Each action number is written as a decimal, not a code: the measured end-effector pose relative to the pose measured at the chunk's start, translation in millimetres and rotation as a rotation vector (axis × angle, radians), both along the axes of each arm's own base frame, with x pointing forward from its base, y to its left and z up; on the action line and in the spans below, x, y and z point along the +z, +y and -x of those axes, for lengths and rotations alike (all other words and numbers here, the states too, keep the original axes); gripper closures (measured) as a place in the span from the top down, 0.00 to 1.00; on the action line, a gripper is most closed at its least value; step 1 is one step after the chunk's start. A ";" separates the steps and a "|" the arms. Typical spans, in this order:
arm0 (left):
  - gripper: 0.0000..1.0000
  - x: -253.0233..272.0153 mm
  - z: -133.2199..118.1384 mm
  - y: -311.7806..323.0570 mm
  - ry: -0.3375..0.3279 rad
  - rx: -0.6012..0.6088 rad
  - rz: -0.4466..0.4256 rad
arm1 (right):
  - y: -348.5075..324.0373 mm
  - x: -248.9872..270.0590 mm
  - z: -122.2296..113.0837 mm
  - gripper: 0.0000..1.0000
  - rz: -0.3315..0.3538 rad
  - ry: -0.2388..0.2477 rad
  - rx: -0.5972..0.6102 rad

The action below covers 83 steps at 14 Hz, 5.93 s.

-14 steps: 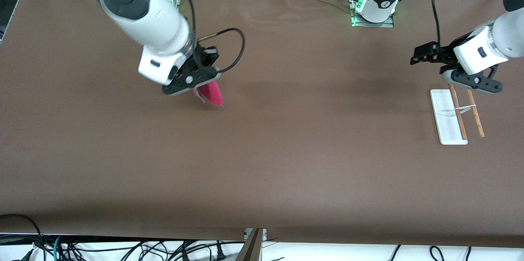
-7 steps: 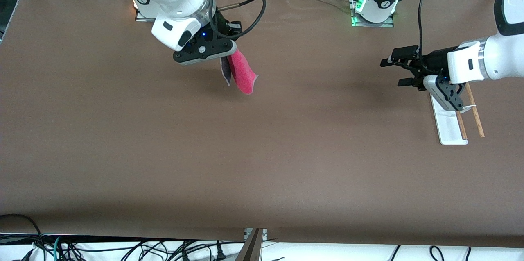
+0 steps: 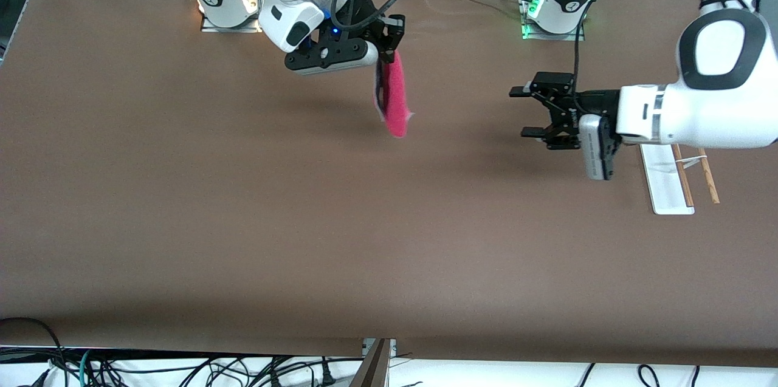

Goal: Pass towel and hang on rack
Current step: 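Lift the towel with the right gripper while the left gripper approaches, then close the left gripper on the hanging towel below the right gripper, then open the right gripper and withdraw while the left gripper carries towel, then drape the towel over the wooden rack with the left gripper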

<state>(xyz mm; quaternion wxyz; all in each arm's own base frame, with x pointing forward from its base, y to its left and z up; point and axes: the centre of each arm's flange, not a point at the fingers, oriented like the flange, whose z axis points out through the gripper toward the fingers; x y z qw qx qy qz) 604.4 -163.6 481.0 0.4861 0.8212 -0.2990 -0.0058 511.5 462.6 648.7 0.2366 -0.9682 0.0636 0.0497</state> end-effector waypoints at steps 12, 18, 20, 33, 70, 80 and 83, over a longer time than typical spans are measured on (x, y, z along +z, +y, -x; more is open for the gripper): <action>1.00 -119.6 -4.0 -24.8 -0.294 -0.272 0.293 | 55.6 -10.3 -3.0 0.02 -0.206 0.070 -0.285; 1.00 -165.8 19.6 -25.1 -0.325 -0.335 0.355 | 56.3 -8.4 -2.5 0.02 -0.215 0.072 -0.290; 1.00 -174.9 18.0 -24.1 -0.329 -0.325 0.352 | 57.3 -8.4 -1.5 0.02 -0.215 0.072 -0.289; 1.00 -219.5 32.5 -58.7 -0.244 -0.258 0.471 | 58.4 -8.3 -0.4 0.02 -0.216 0.073 -0.289; 0.02 -103.2 -13.6 58.0 -0.153 -0.407 0.344 | -47.3 22.5 -63.0 1.00 -0.244 -0.010 -0.327; 0.02 -69.1 3.6 304.0 -0.050 -0.264 0.034 | -267.9 -44.3 -89.7 1.00 0.262 -0.140 0.124; 0.02 -64.3 18.1 360.0 -0.037 -0.215 -0.052 | -308.4 -65.3 -93.7 1.00 0.441 -0.138 0.165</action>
